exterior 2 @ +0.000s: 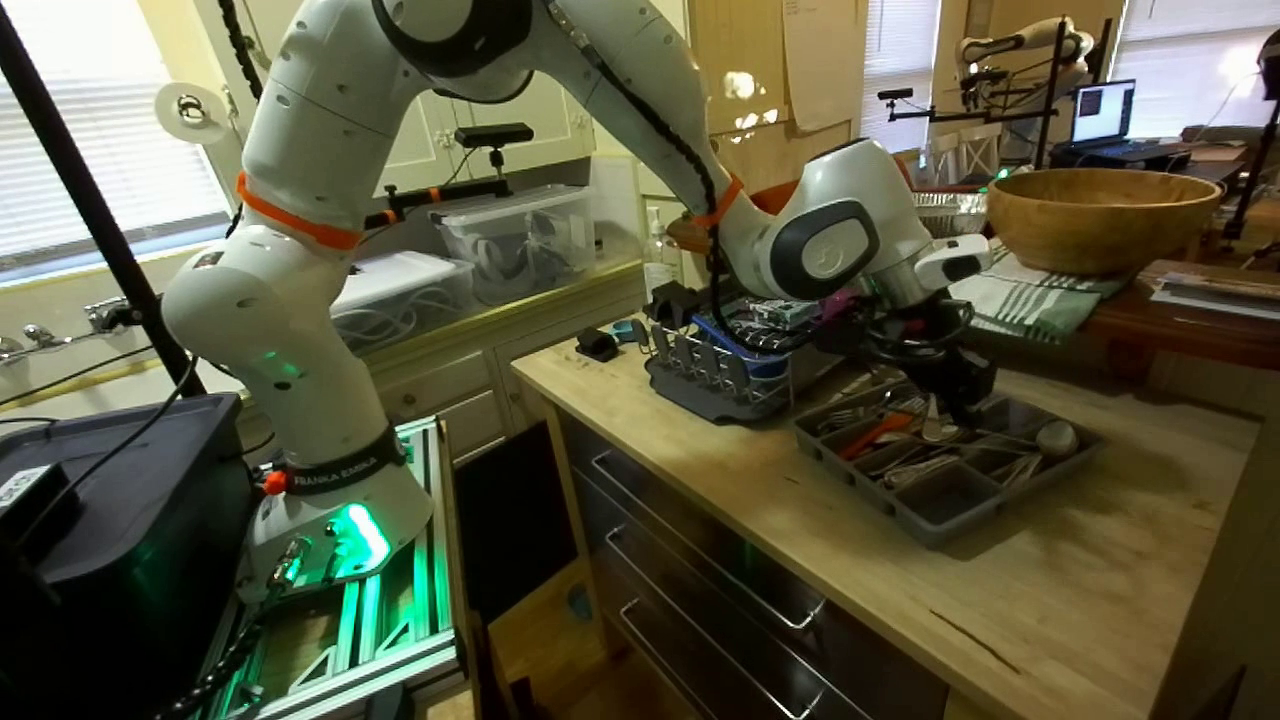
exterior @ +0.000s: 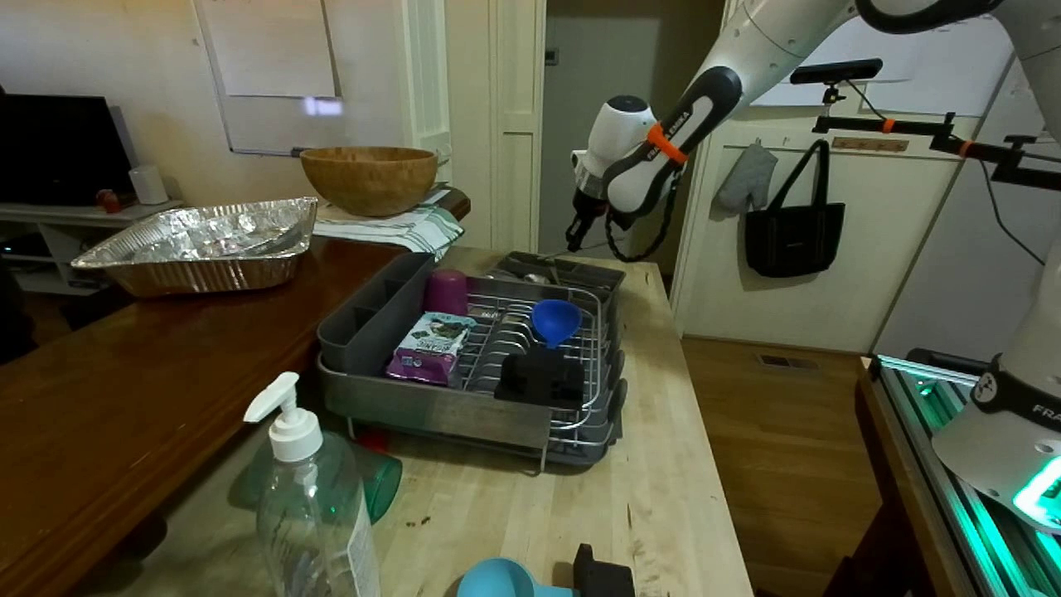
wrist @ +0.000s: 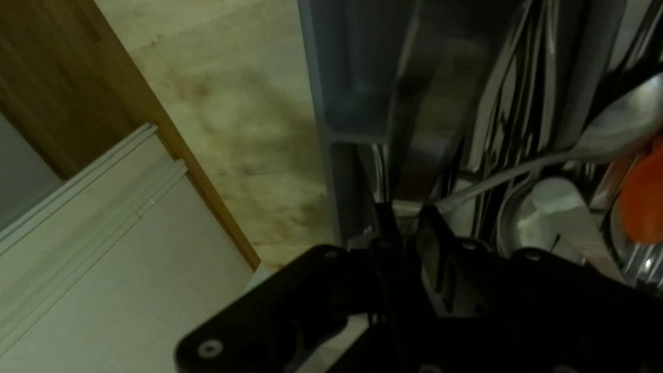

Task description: Put the silver knife in the cutlery holder.

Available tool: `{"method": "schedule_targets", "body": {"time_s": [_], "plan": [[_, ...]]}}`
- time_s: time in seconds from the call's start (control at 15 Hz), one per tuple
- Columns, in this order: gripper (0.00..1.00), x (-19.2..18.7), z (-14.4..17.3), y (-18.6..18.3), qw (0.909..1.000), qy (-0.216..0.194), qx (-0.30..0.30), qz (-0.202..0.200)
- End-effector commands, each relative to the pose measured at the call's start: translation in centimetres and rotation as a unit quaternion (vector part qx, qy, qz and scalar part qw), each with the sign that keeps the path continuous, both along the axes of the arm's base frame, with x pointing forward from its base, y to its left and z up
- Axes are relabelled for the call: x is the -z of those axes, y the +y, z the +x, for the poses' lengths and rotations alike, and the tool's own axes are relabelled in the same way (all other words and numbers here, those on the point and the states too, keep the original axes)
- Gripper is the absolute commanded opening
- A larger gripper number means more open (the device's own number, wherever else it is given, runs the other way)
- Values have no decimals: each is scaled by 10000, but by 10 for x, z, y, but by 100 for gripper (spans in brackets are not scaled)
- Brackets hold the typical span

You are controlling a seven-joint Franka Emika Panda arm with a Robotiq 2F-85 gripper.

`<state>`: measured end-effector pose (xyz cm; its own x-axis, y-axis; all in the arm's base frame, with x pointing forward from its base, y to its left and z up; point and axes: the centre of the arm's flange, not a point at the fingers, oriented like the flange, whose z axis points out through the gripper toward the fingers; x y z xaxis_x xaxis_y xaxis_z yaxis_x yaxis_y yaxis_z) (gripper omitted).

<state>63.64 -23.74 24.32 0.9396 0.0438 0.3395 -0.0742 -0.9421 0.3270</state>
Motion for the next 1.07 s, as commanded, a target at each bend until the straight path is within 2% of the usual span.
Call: {"method": "schedule_targets", "body": {"time_s": [0.0, 0.33, 0.6, 0.8, 1.0], "plan": [[4, -3, -40, 7, 9995, 259, -152, -21], [4, -5, -30, 17, 9986, 71, -490, -183], [4, 2, -1, 43, 9949, -114, -1003, 27], [4, 12, 15, 64, 9922, 58, -1243, 104], [4, 23, 21, 67, 9921, 252, -1222, 82]]}}
